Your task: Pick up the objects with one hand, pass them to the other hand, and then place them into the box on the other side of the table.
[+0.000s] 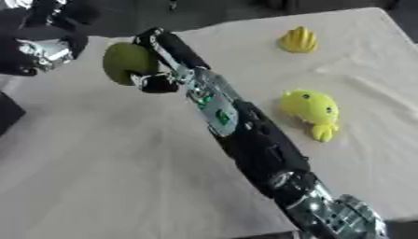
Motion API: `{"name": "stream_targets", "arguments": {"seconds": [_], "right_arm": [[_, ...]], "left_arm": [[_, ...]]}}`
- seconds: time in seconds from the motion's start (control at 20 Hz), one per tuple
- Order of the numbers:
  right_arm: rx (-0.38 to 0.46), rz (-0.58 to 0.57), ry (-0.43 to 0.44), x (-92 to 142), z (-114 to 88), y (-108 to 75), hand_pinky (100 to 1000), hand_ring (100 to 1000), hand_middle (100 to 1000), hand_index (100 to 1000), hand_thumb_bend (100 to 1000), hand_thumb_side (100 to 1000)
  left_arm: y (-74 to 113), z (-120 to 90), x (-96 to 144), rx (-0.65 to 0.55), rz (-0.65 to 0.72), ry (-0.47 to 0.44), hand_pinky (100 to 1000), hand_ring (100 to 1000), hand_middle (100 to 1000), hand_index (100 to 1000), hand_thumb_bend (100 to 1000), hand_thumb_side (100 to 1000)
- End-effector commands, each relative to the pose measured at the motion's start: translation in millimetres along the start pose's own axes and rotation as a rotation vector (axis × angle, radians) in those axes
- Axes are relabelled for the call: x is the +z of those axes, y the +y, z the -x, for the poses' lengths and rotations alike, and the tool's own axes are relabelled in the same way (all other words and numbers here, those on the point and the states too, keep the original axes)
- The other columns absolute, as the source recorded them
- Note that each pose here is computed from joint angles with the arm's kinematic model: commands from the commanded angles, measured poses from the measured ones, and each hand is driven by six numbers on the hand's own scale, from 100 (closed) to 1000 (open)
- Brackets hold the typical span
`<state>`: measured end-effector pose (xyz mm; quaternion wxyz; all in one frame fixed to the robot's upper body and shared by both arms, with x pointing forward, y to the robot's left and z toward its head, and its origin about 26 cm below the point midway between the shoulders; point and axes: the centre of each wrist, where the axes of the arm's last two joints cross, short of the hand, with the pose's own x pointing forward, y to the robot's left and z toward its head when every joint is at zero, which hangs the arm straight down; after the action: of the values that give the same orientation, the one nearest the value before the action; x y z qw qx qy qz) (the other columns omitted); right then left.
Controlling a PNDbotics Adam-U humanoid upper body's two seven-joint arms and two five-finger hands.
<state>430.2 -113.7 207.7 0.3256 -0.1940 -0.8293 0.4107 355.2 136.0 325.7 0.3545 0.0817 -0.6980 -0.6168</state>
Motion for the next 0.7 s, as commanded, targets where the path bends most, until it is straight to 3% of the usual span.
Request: {"name": "stream_targets", "arguments": {"seconds": [0.05, 0.25, 0.35, 0.7], "right_arm": [[-0.003, 0.035, -0.053, -10, -12, -3.2, 741, 673, 503, 544, 100, 100], [-0.025, 0.036, -0.068, -12, -15, 1.0, 741, 672, 502, 543, 100, 100], [-0.032, 0.024, -0.078, -12, -15, 3.1, 742, 670, 502, 542, 100, 100], [-0.043, -0.017, -0.126, -11, -16, 6.9, 743, 668, 501, 541, 100, 100]], "left_arm": [[6.3, -1, -4, -0.054, 0.008, 0.0, 913, 925, 903, 886, 134, 477], [2.1, 3, -9, -0.099, 0.051, 0.005, 914, 929, 902, 898, 253, 419], [1.0, 6, -11, -0.132, 0.049, 0.023, 911, 927, 898, 908, 353, 359], [0.1, 10, -13, -0.312, -0.164, 0.126, 903, 922, 879, 899, 599, 182]]}}
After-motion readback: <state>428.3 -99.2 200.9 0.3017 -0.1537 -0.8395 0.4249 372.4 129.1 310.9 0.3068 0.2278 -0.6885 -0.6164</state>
